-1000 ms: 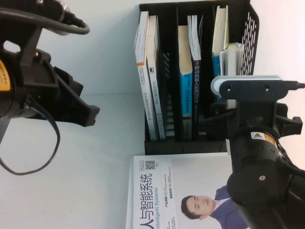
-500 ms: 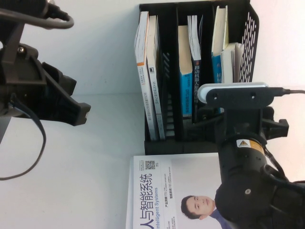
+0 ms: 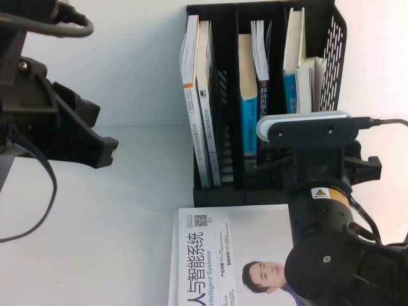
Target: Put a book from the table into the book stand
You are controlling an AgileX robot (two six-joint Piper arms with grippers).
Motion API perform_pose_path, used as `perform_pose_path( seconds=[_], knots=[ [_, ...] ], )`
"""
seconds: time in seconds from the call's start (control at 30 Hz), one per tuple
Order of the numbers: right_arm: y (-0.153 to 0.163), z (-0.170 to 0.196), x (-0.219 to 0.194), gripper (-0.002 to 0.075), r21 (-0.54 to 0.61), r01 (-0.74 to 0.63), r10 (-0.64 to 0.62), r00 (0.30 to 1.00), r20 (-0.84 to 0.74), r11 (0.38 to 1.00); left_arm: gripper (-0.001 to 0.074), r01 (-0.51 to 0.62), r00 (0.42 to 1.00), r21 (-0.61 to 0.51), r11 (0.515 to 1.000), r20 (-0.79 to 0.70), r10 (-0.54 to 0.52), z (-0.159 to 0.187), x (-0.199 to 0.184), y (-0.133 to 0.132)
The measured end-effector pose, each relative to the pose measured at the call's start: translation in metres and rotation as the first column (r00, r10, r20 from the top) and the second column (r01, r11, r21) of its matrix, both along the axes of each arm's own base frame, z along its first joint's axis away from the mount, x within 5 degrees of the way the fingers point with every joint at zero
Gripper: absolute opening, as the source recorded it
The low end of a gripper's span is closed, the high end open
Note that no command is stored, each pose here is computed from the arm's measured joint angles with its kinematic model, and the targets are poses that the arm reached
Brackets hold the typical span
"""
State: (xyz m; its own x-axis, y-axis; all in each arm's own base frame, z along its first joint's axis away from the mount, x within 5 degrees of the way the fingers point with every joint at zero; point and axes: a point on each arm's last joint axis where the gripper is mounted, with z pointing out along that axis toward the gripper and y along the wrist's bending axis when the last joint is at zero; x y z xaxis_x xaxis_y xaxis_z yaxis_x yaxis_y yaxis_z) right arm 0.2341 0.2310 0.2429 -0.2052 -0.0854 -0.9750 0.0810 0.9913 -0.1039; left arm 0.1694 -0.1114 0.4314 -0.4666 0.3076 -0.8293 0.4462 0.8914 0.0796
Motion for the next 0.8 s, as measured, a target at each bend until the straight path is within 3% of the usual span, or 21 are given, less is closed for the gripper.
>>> perform_pose_path(
  seconds=[0.23,0.6,0.7,0.8],
  knots=[
    [-0.012,0.0,0.012,0.0575,-0.002,0.048,-0.048,0.999,0.004,0.999,-0.0002,0.001,1.0,-0.002,1.0,-0.002,-0.001,0.0,0.0,0.0],
    [-0.011,-0.017,0.022,0.0557,-0.021,0.026,-0.027,0.998,-0.054,0.999,-0.0004,0.013,1.0,0.007,1.0,0.003,-0.013,0.0,0.0,-0.001],
    [-0.01,-0.022,0.023,0.0445,-0.025,0.019,-0.02,0.997,-0.07,1.0,-0.0004,0.015,1.0,0.008,1.0,0.005,-0.015,0.0,0.0,-0.001],
    [-0.009,-0.024,0.023,0.0185,-0.031,0.015,-0.017,0.997,-0.075,0.999,-0.0004,0.015,1.0,0.008,1.0,0.005,-0.015,0.0,0.0,-0.001]
  ],
)
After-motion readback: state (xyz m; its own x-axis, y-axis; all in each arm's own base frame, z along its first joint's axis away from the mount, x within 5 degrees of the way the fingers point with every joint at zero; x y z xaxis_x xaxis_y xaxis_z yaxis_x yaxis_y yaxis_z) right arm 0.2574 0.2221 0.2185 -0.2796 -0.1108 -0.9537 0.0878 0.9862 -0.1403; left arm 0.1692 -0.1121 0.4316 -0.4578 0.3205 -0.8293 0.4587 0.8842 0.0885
